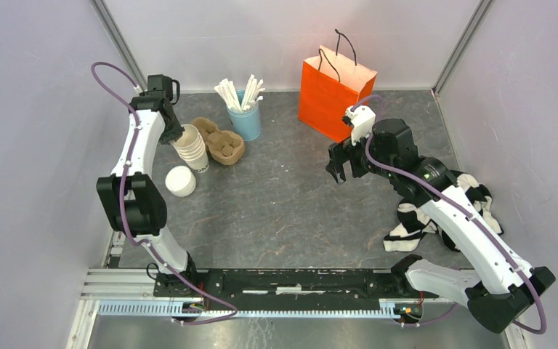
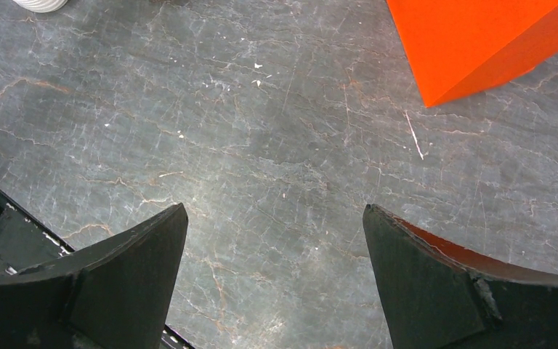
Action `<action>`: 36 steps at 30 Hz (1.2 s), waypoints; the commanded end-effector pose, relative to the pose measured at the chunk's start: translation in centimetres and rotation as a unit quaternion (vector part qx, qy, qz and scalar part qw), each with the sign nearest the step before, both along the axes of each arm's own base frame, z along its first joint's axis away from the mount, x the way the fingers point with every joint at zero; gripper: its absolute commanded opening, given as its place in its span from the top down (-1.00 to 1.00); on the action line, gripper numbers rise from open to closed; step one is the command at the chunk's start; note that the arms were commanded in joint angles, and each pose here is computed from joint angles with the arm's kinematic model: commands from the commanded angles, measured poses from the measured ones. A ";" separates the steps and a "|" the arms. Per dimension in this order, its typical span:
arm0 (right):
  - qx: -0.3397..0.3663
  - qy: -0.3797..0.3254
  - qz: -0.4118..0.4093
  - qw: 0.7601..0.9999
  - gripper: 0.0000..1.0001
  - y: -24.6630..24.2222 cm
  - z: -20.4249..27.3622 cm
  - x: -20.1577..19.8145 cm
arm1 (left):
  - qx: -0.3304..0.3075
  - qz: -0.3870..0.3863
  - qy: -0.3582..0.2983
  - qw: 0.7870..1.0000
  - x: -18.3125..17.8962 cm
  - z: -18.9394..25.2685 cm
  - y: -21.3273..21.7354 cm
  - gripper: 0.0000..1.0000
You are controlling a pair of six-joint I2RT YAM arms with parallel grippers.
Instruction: Pack the takeout coffee
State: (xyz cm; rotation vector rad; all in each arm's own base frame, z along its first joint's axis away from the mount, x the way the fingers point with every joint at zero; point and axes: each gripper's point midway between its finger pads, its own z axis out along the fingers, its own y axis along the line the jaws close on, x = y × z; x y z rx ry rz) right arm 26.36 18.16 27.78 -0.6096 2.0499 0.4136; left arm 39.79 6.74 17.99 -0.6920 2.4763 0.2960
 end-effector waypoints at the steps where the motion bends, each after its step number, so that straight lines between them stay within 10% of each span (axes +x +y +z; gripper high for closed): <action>1: 0.010 -0.024 0.002 1.000 -0.96 0.3 1.4 0.6 | 0.032 0.015 -0.017 0.999 0.1 1.1 1.2 0.41; 12: 0.010 -0.022 0.002 1.000 -0.96 0.2 1.1 0.4 | 0.049 0.036 -0.013 0.998 0.1 1.9 2.1 0.50; 19: 0.010 -0.025 0.001 1.000 -0.96 0.1 1.3 0.4 | 0.034 0.024 -0.024 0.999 0.1 3.6 1.5 -0.03; 36: 0.009 -0.024 0.002 1.000 -0.96 0.1 1.2 0.4 | 0.008 0.019 -0.015 1.000 0.6 2.1 1.5 0.39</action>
